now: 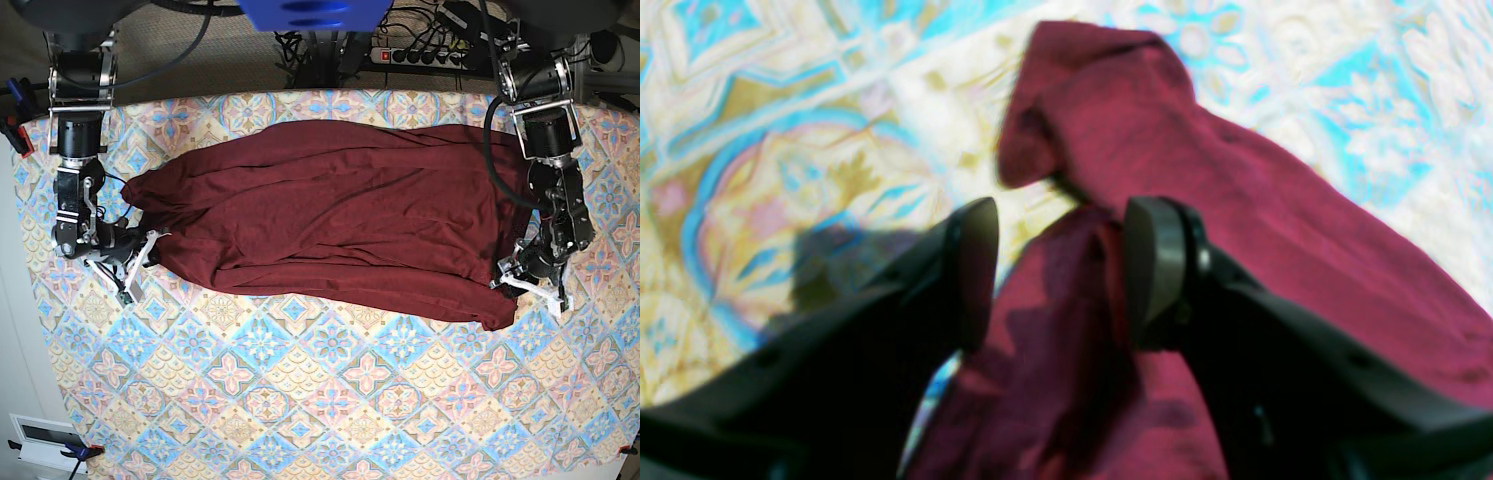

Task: Layout the t-shirt on the table in an organized manner, then fold the t-shirt properly
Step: 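Hold the shirt's hem corners with both grippers, smoothing it flat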

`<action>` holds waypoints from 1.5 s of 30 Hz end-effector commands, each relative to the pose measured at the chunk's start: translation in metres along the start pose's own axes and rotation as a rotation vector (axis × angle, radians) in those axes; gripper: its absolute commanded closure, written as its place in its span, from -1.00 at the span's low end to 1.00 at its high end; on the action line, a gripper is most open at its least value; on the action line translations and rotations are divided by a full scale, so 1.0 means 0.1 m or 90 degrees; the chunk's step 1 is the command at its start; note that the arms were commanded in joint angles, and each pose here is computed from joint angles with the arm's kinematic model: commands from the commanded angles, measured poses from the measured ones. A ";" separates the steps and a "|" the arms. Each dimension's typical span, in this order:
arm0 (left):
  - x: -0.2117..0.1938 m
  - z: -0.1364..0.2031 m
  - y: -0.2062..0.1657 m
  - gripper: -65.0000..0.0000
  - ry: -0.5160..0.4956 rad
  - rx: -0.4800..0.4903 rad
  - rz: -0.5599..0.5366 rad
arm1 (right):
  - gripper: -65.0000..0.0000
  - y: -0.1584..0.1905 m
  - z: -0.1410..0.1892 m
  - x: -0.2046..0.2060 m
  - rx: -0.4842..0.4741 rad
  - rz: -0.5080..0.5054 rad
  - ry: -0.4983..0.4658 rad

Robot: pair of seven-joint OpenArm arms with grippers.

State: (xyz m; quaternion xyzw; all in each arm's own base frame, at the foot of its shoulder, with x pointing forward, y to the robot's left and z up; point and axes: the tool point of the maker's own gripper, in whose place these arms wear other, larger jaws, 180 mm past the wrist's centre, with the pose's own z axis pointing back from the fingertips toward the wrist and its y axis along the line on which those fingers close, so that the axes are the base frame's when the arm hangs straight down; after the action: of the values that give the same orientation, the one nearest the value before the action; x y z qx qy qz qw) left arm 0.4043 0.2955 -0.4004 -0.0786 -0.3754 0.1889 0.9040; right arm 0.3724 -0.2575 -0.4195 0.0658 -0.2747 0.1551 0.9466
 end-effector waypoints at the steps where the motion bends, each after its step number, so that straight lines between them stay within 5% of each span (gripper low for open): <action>1: 0.20 0.02 0.00 0.07 -0.025 -0.002 0.001 | 0.97 -0.14 0.09 0.13 -0.021 0.007 -0.016; 12: -0.13 -0.17 -0.07 0.12 0.051 0.024 -0.060 | 0.98 -0.14 0.09 0.13 -0.021 0.006 -0.014; 15: -0.22 -0.21 -0.19 0.42 0.068 0.015 -0.106 | 0.98 -0.13 0.10 0.14 -0.021 0.008 -0.015; 19: -0.13 -0.19 -0.12 1.00 0.048 0.020 -0.082 | 0.96 -0.13 0.09 0.13 -0.020 0.009 -0.014; 34: 0.41 0.16 0.13 1.00 -0.056 -0.003 -0.006 | 0.50 -0.07 0.19 0.36 -0.025 0.044 -0.048; 42: 0.41 0.15 0.11 1.00 -0.056 -0.006 -0.003 | 0.50 -0.11 0.06 0.08 -0.016 0.005 -0.006; 45: 0.42 0.16 0.11 1.00 -0.058 -0.006 -0.003 | 0.65 -0.13 0.01 -0.05 -0.014 -0.012 0.015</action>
State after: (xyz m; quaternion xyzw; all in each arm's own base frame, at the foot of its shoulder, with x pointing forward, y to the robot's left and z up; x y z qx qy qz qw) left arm 0.4037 0.3128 -0.3887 -0.0783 -0.3863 0.1926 0.8986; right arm 0.3715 -0.2619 -0.4255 0.0704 -0.2710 0.1422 0.9494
